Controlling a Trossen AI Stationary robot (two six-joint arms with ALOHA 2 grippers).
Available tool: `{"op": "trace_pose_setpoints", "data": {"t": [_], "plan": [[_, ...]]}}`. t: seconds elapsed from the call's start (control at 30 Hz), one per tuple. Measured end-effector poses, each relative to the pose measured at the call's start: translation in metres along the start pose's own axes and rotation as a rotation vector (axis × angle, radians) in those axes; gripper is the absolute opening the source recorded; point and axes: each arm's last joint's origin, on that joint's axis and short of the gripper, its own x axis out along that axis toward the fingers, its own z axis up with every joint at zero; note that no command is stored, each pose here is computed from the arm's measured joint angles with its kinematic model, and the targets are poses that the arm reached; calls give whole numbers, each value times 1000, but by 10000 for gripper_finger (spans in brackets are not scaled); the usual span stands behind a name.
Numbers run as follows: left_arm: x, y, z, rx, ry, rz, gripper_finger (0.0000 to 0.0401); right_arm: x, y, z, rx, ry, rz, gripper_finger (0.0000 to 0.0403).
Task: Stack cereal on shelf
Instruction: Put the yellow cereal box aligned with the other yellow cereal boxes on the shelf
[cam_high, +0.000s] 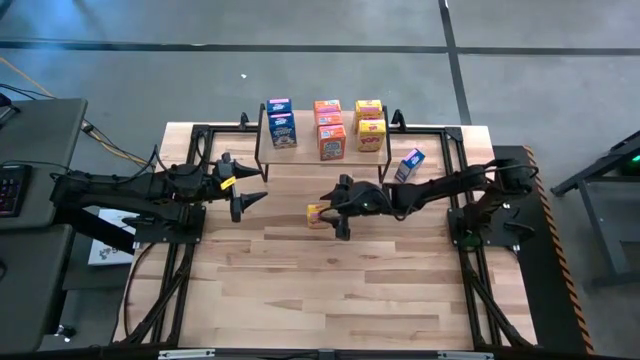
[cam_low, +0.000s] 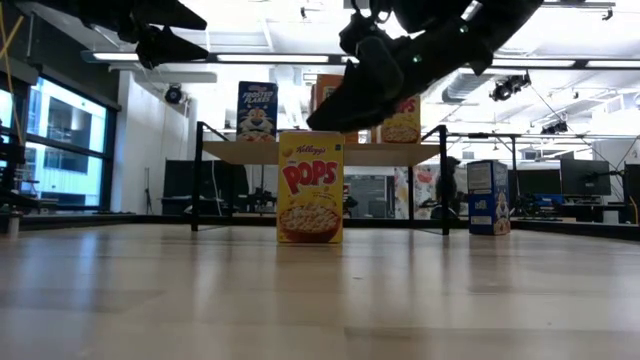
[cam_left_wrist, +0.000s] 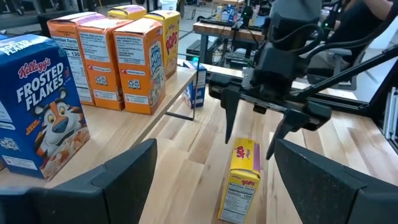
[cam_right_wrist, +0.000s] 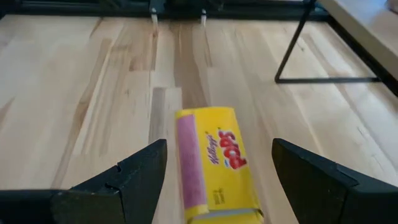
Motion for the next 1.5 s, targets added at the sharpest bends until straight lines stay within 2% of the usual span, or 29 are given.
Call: {"op": "trace_pose_setpoints", "data": {"t": [0.73,1.23,1.5], "plan": [[0,0,0,-17,1,0,317,0,-4,-9,24,105,30,277],[0,0,0,-17,1,0,317,0,-4,-10,23,107,29,180],[0,0,0,-17,1,0,317,0,-4,-10,23,107,29,151]]}}
